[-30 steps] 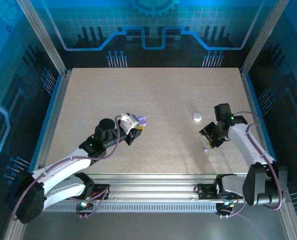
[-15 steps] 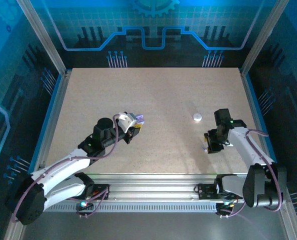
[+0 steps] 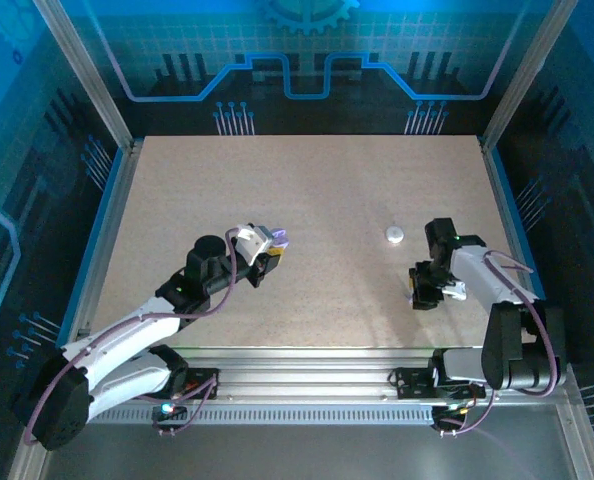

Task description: Insert wireless bluetooth earbuds into charging case

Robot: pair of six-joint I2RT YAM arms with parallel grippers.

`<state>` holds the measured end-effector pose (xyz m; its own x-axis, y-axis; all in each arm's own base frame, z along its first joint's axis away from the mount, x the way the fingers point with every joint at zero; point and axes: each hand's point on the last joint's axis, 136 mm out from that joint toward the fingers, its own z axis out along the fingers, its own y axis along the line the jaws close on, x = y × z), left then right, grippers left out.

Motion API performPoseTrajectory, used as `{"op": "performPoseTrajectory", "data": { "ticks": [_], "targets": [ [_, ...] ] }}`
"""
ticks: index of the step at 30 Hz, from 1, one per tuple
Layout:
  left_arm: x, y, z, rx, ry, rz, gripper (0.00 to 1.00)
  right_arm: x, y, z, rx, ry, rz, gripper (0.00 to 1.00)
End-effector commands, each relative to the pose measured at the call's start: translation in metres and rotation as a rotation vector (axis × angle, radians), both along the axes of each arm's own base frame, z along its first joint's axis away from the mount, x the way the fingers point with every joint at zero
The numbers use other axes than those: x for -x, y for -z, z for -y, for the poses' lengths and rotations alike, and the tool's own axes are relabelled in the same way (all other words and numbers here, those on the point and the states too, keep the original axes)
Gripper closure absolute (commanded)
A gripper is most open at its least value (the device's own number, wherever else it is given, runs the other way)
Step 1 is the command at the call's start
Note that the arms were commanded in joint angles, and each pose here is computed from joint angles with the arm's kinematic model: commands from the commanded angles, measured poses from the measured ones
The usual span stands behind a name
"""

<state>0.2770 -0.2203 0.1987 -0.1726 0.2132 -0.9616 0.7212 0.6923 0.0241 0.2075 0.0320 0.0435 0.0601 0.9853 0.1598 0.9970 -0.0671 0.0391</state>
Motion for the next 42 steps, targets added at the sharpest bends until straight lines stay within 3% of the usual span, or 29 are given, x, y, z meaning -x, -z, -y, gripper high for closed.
{"op": "performPoseTrajectory", "data": {
  "ticks": [1,29,42],
  "targets": [
    [-0.006,-0.017,0.0,0.038,-0.018,0.017,0.82,0.009,0.011,0.005,0.011,0.064,-0.052,0.54],
    [-0.008,-0.011,-0.001,0.014,-0.021,0.005,0.82,0.006,0.05,0.005,-0.018,0.081,-0.119,0.69],
    [-0.008,-0.009,-0.001,0.015,-0.018,-0.009,0.82,0.002,0.037,0.007,-0.005,0.029,-0.085,0.81]
  ]
}}
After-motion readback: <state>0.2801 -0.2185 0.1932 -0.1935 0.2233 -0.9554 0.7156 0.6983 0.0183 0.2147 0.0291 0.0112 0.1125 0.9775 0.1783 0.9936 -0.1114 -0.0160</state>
